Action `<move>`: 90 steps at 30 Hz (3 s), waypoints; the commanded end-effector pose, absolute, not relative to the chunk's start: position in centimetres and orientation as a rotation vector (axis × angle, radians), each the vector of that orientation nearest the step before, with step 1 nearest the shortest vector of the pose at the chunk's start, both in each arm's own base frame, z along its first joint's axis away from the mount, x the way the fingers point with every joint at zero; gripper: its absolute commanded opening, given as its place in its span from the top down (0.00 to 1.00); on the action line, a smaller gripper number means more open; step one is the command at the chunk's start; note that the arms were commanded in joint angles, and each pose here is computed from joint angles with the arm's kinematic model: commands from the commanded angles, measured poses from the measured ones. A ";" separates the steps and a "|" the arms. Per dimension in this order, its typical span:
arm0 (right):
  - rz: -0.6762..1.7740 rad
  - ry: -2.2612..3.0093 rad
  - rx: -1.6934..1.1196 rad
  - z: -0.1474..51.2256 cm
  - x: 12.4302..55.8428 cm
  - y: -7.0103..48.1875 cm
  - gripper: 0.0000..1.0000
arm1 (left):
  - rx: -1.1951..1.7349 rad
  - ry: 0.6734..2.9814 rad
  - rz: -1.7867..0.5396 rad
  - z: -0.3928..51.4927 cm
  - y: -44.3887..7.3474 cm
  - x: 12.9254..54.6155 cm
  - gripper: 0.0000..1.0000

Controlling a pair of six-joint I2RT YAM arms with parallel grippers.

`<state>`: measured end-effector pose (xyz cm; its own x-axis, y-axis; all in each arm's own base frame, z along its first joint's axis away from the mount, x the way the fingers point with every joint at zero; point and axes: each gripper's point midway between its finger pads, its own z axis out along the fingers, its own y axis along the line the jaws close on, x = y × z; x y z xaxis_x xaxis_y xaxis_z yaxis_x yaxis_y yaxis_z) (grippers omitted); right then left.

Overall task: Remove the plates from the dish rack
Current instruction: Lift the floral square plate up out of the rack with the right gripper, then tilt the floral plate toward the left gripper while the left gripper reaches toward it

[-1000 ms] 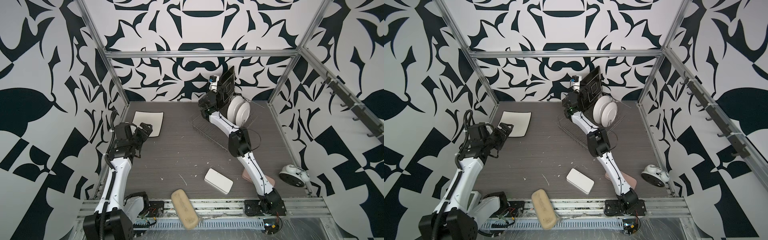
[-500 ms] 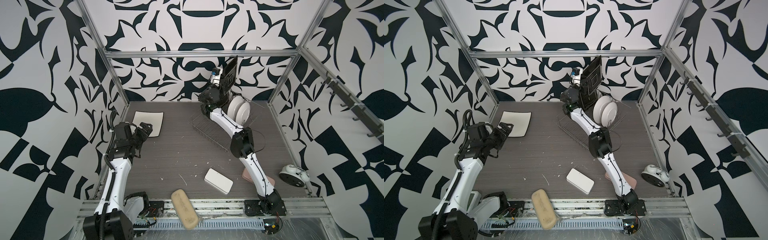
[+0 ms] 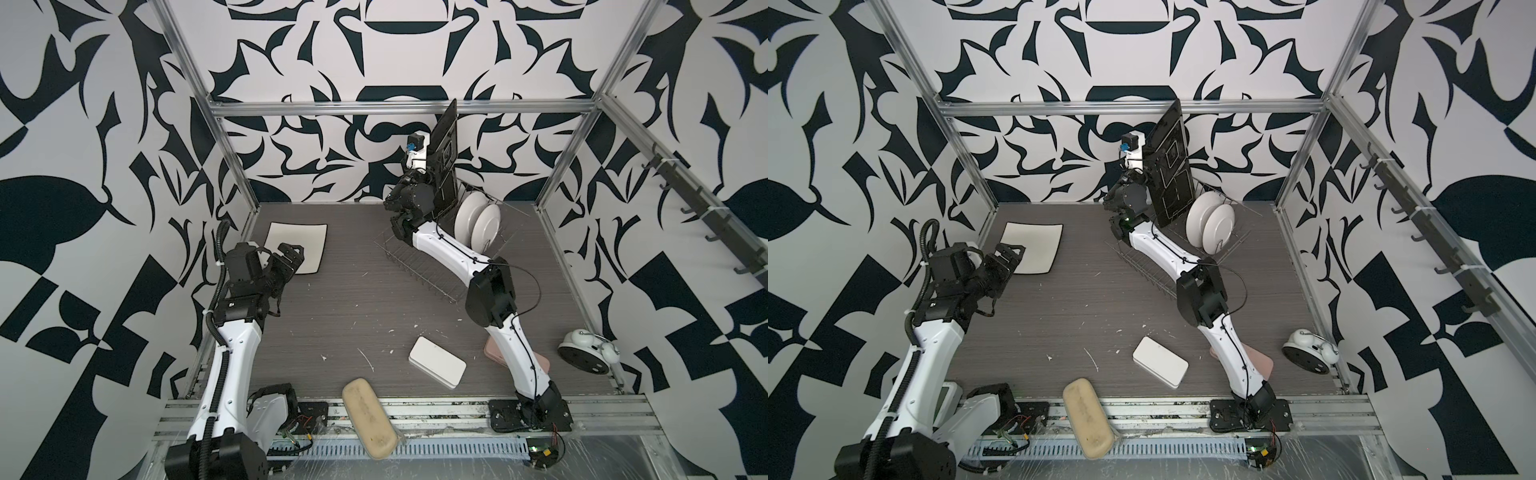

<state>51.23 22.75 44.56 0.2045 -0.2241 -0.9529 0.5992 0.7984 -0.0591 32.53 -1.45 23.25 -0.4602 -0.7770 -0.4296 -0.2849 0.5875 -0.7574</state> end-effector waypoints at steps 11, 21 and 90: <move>0.032 0.983 0.365 58.9 40.4 20.2 1.00 | -0.697 1.895 -0.886 31.8 -3.0 30.7 0.01; 0.406 1.000 0.283 61.4 36.9 20.3 1.00 | -0.654 1.772 -1.058 36.3 -4.5 29.9 0.01; 1.590 1.323 0.485 41.0 38.6 24.7 1.00 | -0.626 1.835 -1.633 27.0 -16.9 37.0 0.02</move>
<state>40.91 24.73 29.51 -0.4930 0.7937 -0.3565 -0.1276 0.3393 0.9320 36.84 -16.08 25.22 -0.6983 -0.7082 -0.1041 -0.0224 0.1669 -0.9857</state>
